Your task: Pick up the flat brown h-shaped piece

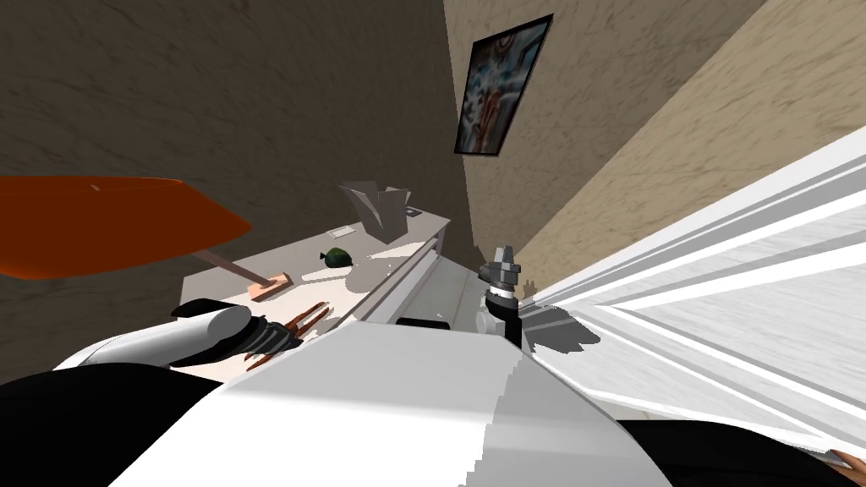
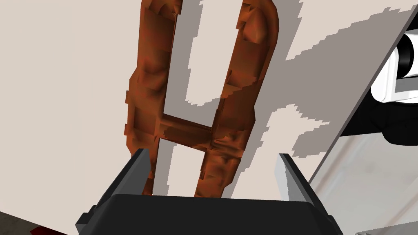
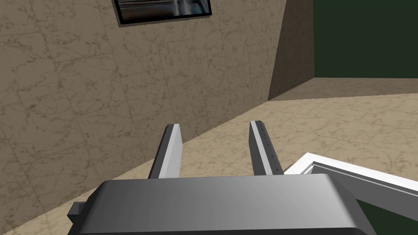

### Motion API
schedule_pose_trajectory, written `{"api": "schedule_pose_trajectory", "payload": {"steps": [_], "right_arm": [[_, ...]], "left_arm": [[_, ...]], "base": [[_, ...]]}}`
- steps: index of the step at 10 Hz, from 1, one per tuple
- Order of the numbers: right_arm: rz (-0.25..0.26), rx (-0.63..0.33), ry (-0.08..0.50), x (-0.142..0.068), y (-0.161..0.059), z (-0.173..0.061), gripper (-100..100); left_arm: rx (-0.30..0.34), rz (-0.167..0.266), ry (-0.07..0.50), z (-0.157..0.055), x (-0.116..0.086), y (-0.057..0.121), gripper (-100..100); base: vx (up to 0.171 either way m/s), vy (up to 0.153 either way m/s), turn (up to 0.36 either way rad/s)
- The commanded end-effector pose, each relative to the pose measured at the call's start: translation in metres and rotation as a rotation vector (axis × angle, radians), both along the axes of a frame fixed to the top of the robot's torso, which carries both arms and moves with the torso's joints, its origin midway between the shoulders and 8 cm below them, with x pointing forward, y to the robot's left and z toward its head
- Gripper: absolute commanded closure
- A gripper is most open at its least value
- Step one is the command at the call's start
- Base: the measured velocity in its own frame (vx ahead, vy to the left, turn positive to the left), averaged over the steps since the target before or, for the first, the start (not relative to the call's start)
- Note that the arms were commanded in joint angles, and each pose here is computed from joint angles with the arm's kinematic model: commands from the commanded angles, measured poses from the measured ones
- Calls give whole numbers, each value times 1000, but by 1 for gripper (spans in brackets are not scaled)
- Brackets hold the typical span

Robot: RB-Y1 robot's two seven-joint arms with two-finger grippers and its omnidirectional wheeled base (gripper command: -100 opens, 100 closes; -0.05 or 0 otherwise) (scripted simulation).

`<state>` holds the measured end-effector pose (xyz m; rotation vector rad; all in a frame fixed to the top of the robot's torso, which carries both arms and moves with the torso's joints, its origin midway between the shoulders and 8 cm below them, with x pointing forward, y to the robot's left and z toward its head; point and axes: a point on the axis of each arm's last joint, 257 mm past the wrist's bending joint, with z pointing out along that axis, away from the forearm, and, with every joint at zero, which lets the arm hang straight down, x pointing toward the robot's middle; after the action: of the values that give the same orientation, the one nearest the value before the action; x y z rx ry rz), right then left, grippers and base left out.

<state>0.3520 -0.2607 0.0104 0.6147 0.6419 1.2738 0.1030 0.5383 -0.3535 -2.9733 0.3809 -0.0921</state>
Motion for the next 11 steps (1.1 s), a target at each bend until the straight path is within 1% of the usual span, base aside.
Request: {"api": "schedule_pose_trajectory", "payload": {"steps": [1,4,5,6,10,11], "right_arm": [[0,0,0,0,0,0,0],[0,0,0,0,0,0,0],[0,0,0,0,0,0,0],[0,0,0,0,0,0,0],[0,0,0,0,0,0,0],[0,0,0,0,0,0,0]], "left_arm": [[0,21,0,-5,0,7,-100],[-1,58,1,-12,0,20,-100],[-1,50,1,-11,0,18,-100],[0,51,0,-11,0,19,100],[5,51,-2,-10,1,21,100],[6,51,-2,-10,1,21,0]], "base": [[-68,-30,-163],[-61,-29,-128],[-26,-8,-23],[0,0,0],[0,0,0],[0,0,0]]}}
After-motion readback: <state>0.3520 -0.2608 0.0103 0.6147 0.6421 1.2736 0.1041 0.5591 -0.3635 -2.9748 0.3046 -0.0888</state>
